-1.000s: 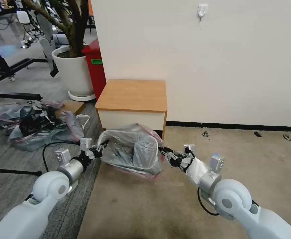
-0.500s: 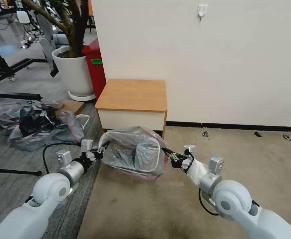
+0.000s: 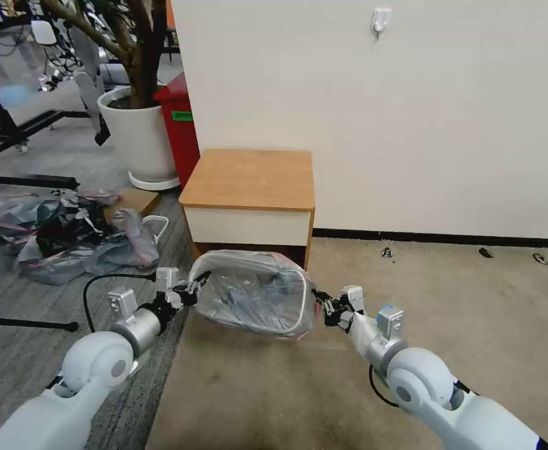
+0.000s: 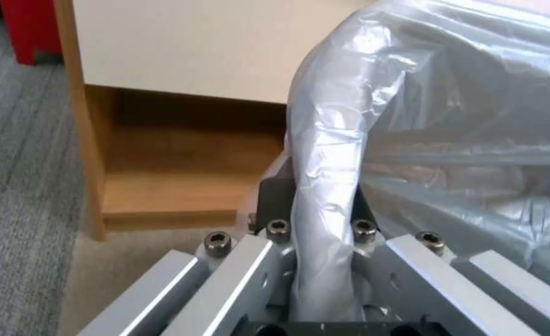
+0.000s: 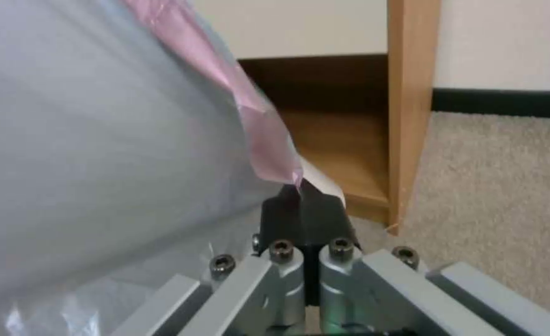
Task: Pick up the garbage bag from the table and place it over the trash can.
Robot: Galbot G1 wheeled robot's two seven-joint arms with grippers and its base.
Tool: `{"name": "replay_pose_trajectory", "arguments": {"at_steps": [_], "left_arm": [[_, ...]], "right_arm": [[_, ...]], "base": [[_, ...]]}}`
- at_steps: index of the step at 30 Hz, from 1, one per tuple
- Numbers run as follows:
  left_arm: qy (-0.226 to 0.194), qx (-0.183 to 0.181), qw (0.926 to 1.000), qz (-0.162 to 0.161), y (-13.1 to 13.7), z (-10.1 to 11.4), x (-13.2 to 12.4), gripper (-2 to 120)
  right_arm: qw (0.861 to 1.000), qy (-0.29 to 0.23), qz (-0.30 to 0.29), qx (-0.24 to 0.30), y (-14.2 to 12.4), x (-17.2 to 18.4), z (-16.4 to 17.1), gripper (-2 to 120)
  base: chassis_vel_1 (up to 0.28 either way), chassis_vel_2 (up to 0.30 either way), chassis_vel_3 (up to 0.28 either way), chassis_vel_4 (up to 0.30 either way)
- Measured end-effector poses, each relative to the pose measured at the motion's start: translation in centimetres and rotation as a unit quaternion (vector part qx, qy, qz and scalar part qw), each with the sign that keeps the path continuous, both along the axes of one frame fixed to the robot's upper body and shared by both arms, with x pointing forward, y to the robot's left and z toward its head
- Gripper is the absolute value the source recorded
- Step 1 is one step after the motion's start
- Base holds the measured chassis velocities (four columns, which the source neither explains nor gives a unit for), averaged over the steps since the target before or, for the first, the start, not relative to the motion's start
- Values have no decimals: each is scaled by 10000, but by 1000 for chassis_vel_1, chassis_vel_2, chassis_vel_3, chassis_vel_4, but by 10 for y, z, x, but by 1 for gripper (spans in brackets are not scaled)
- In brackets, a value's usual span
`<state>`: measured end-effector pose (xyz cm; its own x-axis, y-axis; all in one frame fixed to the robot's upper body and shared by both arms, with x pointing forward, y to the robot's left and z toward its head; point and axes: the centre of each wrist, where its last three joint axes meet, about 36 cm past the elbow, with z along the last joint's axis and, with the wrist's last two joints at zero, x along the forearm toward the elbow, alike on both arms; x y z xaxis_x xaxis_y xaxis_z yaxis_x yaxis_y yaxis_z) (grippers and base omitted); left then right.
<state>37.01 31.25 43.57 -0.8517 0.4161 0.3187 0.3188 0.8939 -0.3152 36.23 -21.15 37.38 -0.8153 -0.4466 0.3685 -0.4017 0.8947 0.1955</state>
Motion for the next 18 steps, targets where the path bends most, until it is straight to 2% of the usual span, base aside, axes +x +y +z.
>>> {"name": "replay_pose_trajectory", "arguments": {"at_steps": [10, 18], "left_arm": [[136, 2, 9999, -87, -3, -1, -6, 2], [173, 3, 9998, -106, -5, -5, -4, 2]], "right_arm": [[9997, -93, -187, -152, 10, 10, -25, 0], [9992, -214, -286, -189, 15, 8, -25, 0]], "base": [[0, 0, 0, 0], [0, 0, 0, 0]]}}
